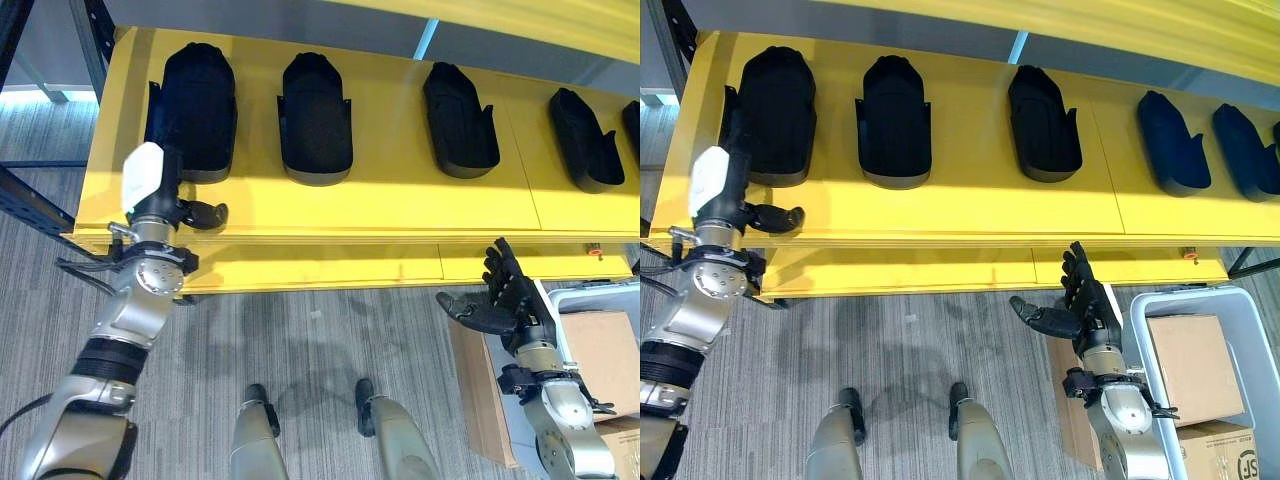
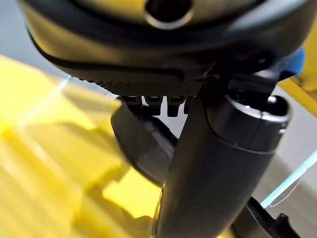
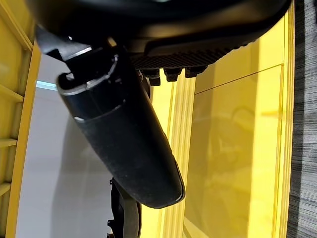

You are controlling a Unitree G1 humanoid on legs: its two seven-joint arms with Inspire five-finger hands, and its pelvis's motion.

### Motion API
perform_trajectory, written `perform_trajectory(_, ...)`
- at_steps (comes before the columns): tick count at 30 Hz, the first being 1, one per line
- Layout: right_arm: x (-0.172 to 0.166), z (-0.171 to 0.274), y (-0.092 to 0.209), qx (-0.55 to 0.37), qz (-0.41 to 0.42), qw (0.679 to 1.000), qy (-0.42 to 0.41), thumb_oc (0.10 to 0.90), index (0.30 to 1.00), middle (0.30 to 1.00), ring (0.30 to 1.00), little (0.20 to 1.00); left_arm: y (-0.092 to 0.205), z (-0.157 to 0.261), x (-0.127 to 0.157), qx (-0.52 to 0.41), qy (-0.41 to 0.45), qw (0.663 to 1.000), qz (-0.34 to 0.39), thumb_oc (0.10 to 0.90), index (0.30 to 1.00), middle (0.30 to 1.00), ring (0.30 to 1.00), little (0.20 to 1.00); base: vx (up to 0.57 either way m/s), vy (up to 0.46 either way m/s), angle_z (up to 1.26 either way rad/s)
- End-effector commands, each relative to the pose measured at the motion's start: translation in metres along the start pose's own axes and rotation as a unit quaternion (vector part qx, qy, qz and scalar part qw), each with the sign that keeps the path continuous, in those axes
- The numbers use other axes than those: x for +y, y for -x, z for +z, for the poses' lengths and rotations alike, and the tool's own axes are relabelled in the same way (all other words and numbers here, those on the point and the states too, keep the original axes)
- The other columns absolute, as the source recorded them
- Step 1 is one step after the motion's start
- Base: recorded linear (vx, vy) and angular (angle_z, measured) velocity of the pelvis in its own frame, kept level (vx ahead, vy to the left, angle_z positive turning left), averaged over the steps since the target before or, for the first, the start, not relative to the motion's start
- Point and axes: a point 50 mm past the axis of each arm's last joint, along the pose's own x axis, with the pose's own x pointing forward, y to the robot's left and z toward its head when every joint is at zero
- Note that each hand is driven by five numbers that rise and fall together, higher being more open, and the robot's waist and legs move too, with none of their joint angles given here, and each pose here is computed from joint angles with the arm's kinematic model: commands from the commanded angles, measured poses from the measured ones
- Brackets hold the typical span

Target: Move parts from the plastic box to the shelf.

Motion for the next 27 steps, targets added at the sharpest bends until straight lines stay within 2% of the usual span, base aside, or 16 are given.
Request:
perform_trajectory(1, -0.023, 0.052, -0.002, -0.120, -0.027, 0.991, 0.046, 0.900, 1.000, 1.000, 1.000, 1.000, -0.017, 0.038, 0.064, -0.105, -0.053, 0.985, 0.124, 0.900, 1.000, 1.000, 1.000, 1.000, -0.08, 0.007, 0.00)
perform_trajectory(10, -0.025, 0.056, -0.003, -0.129, -0.025, 0.990, 0.048, 0.900, 1.000, 1.000, 1.000, 1.000, -0.015, 0.054, 0.090, -0.149, -0.108, 0.969, 0.167, 0.900, 1.000, 1.000, 1.000, 1.000, -0.01, 0.002, 0.02)
perform_trajectory(17, -0.025, 0.058, -0.001, -0.133, -0.024, 0.990, 0.043, 0.900, 1.000, 1.000, 1.000, 1.000, -0.008, 0.067, 0.097, -0.189, -0.091, 0.961, 0.178, 0.900, 1.000, 1.000, 1.000, 1.000, 0.00, -0.004, 0.01)
perform_trajectory(23, -0.022, 0.058, -0.001, -0.140, -0.022, 0.989, 0.031, 0.900, 1.000, 1.000, 1.000, 1.000, 0.018, 0.055, 0.080, -0.186, 0.060, 0.970, 0.142, 0.900, 1.000, 1.000, 1.000, 1.000, -0.02, -0.034, -0.02)
perform_trajectory(27, -0.021, 0.055, -0.002, -0.139, -0.025, 0.990, 0.026, 0.900, 1.000, 1.000, 1.000, 1.000, 0.047, 0.036, 0.054, -0.147, 0.256, 0.951, 0.087, 0.900, 1.000, 1.000, 1.000, 1.000, 0.01, -0.084, -0.01)
